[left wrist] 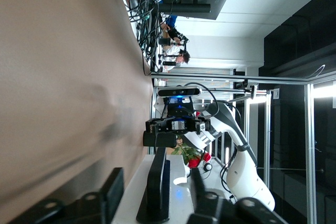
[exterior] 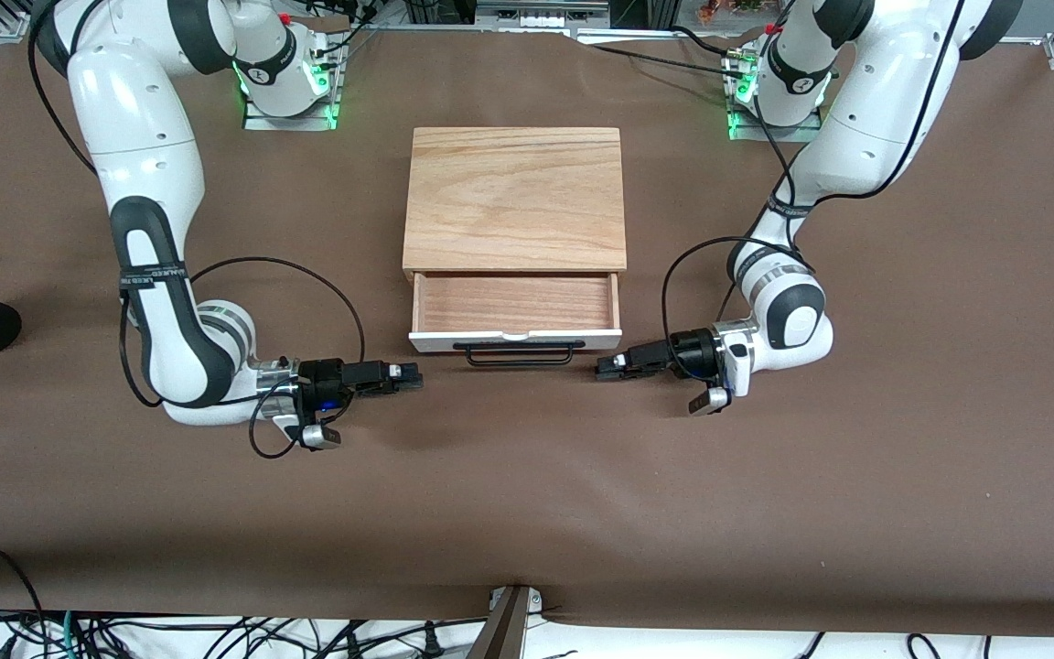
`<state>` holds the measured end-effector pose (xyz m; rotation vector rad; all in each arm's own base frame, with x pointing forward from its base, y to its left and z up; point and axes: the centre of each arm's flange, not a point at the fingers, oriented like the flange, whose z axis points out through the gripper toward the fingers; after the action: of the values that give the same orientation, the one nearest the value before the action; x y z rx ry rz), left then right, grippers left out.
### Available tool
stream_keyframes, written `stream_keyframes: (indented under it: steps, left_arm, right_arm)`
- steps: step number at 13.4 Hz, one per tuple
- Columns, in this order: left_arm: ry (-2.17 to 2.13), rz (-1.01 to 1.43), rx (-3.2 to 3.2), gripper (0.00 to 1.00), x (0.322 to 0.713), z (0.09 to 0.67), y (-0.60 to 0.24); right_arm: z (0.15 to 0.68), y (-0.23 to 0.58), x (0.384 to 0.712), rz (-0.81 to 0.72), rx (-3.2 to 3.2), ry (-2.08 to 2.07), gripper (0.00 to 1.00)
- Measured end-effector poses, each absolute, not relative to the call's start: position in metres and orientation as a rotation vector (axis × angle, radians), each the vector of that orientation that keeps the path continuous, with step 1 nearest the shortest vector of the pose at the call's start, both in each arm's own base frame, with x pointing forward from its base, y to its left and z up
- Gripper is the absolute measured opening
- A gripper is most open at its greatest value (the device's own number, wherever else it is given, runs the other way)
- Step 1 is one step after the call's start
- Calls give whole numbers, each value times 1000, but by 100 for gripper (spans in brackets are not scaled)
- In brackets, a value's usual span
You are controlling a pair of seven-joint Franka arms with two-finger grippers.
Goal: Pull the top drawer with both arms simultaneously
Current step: 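Open both grippers and draw them back from the handle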
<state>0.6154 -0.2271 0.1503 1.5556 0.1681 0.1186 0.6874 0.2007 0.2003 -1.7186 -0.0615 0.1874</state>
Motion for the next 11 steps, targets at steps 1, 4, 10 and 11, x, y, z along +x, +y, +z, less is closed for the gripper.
stream_keyframes:
  steps: [1, 4, 10, 11]
  left_arm:
    - [168, 116, 1553, 77, 615, 151, -227]
    - [171, 117, 1552, 100, 617, 158, -224]
    - [54, 139, 1771, 100, 639, 236, -133]
    - [45, 144, 1808, 100, 640, 250, -116]
  right_arm:
    - [212, 195, 689, 209, -1762, -69, 100]
    - [261, 176, 693, 281, -1958, -114, 100]
    - [388, 134, 687, 297, -2562, -287, 100]
    - [407, 127, 682, 299, -2630, -318, 100]
